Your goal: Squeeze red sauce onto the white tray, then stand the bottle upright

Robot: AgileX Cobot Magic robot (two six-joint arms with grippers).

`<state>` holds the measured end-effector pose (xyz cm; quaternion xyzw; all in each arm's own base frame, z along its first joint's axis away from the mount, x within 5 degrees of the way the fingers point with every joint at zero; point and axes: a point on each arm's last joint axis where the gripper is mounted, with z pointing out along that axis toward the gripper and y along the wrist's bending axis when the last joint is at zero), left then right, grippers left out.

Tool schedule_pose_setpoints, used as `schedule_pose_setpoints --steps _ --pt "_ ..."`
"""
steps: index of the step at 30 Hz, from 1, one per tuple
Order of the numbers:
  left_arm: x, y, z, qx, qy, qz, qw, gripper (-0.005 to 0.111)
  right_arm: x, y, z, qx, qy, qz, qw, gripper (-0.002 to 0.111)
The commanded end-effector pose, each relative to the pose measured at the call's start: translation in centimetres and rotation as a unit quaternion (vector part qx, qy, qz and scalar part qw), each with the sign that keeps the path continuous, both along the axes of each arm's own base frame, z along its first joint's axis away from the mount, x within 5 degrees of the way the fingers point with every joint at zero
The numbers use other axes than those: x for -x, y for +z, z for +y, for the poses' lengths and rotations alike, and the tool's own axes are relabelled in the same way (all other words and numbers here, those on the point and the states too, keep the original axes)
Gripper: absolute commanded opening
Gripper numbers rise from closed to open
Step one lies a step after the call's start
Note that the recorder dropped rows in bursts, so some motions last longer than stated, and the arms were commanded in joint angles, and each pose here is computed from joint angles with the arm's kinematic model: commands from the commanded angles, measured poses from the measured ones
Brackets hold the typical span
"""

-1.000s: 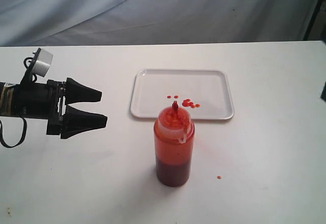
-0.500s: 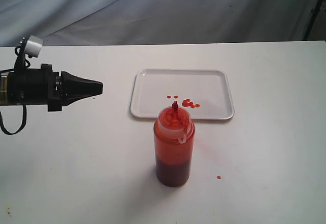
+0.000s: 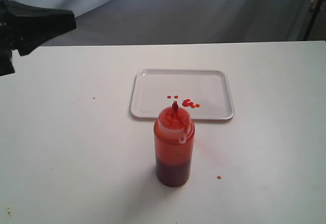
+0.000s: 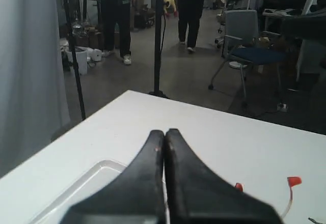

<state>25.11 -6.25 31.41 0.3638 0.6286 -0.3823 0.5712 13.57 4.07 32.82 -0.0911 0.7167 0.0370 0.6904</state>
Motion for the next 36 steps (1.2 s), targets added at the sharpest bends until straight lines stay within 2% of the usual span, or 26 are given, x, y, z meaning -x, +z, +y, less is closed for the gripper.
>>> schedule_pose_setpoints --steps 1,9,11,16,20,26,32,36 --pt "2.0 2.2 -0.2 0.004 -0.001 -0.039 0.999 0.000 0.0 -0.1 -0.3 -0.003 -0.010 0.001 1.000 0.000" --pt "3.1 3.4 -0.3 0.004 -0.001 -0.062 0.998 0.000 0.0 -0.1 -0.3 -0.003 -0.010 0.001 1.000 0.000" --pt "3.1 3.3 -0.3 0.019 -0.001 -0.026 0.999 0.000 0.0 -0.1 -0.3 -0.003 -0.010 0.001 1.000 0.000" --pt "3.6 2.5 -0.4 0.001 -0.009 0.041 0.999 0.000 0.0 -0.1 -0.3 -0.003 -0.010 0.001 1.000 0.000" --pt "4.9 2.1 0.3 -0.003 0.099 0.062 0.993 0.000 0.0 -0.1 -0.3 -0.003 -0.010 0.001 1.000 0.000" --pt "10.0 2.0 1.2 -0.014 0.208 0.001 0.978 0.000 0.0 -0.1 -0.3 -0.003 -0.010 0.001 1.000 0.000" --pt "16.0 2.0 1.5 -0.002 0.272 -0.100 0.957 0.000 0.0 -0.1 -0.3 -0.003 -0.010 0.001 1.000 0.000" --pt "18.7 2.1 1.9 0.020 0.311 -0.148 0.939 0.000 0.0 -0.1 -0.3 -0.003 -0.010 0.001 1.000 0.000"
